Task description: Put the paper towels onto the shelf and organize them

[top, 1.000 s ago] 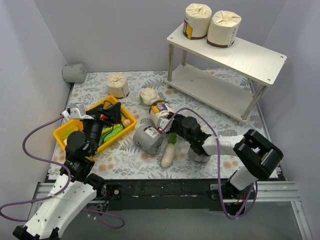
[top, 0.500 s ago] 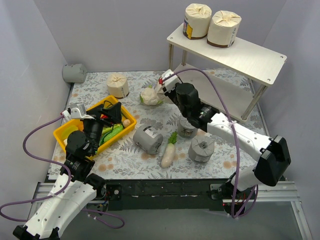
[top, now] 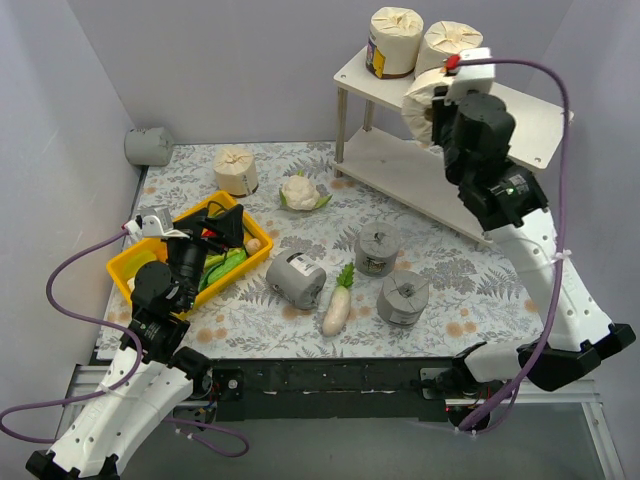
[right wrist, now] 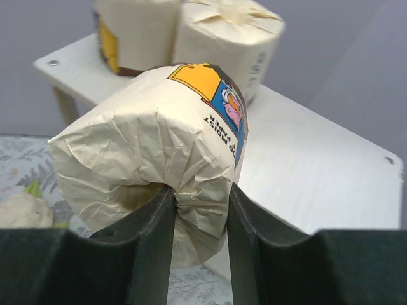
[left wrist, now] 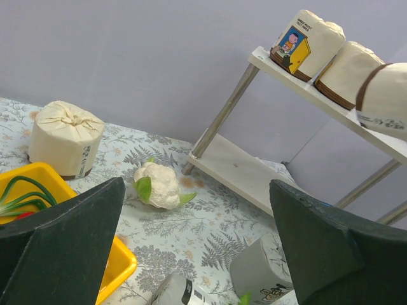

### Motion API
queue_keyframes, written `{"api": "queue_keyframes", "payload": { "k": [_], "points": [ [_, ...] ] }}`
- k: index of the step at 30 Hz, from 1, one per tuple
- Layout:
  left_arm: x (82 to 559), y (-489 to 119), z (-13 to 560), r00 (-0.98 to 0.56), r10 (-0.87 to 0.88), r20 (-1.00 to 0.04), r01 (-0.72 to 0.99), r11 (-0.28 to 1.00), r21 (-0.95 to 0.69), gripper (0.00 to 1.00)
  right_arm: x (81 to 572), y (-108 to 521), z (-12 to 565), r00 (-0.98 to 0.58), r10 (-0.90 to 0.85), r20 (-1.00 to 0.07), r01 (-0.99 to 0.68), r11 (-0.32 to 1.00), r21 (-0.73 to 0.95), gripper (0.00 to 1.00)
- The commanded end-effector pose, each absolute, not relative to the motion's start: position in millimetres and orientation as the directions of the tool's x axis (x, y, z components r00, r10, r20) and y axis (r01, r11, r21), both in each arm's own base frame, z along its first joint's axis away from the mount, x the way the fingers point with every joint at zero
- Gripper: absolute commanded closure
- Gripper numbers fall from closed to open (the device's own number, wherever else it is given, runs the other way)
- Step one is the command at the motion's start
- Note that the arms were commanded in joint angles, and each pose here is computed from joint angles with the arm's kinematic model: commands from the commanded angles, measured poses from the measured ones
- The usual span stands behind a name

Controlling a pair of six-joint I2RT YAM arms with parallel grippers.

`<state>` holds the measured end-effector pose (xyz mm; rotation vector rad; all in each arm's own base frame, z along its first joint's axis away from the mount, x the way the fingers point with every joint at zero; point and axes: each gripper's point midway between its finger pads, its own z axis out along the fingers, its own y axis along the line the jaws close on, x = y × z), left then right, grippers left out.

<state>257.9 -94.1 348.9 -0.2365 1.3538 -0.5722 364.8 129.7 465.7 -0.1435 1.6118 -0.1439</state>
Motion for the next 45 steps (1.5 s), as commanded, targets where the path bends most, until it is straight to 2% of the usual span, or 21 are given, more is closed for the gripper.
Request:
{"api": "queue_keyframes", "payload": {
  "k": [1, 9, 14, 17, 21, 26, 32, 37, 45],
  "points": [
    [257.9, -94.8, 349.1, 0.106, -0.514, -0.851, 0.257, 0.841, -0.476, 0.02, 356.0, 75.6, 504.1, -0.024, -0.051, -0.998, 0.119, 0.991, -0.054, 0.66],
    [256.8, -94.5, 350.7, 0.110, -0.516, -0.849, 0.261, 0.840, -0.476, 0.02, 366.2, 28.1, 509.9, -0.063, 0.006, -0.998, 0.222, 0.975, -0.008, 0.65],
    [257.7, -94.9, 350.2, 0.109, -0.513, -0.851, 0.259, 0.841, -0.474, 0.02, 377.2, 12.5, 509.6, -0.066, 0.064, -0.996, 0.222, 0.974, 0.048, 0.64],
    [257.8, -94.6, 350.2, 0.110, -0.512, -0.852, 0.258, 0.842, -0.473, 0.02, 389.0, 7.7, 494.8, -0.123, 0.103, -0.987, 0.214, 0.974, 0.075, 0.64],
    [257.9, -94.3, 349.8, 0.109, -0.512, -0.852, 0.256, 0.843, -0.473, 0.02, 401.2, 0.3, 487.3, -0.137, 0.141, -0.980, 0.209, 0.972, 0.110, 0.59],
    [257.9, -94.0, 350.1, 0.111, -0.511, -0.852, 0.255, 0.844, -0.473, 0.02, 407.8, -12.1, 488.3, -0.127, 0.181, -0.975, 0.215, 0.965, 0.151, 0.49],
    [259.4, -94.7, 348.9, 0.107, -0.507, -0.855, 0.252, 0.846, -0.470, 0.02, 414.9, -21.6, 507.5, -0.069, 0.189, -0.980, 0.212, 0.962, 0.171, 0.49],
    [259.3, -94.3, 348.1, 0.107, -0.506, -0.856, 0.250, 0.847, -0.469, 0.02, 428.6, -18.9, 505.6, -0.072, 0.194, -0.978, 0.184, 0.967, 0.178, 0.44],
    [260.1, -94.1, 347.3, 0.106, -0.505, -0.857, 0.246, 0.848, -0.469, 0.02, 442.0, -33.5, 492.3, -0.096, 0.200, -0.975, 0.203, 0.963, 0.177, 0.42]
  ]
}}
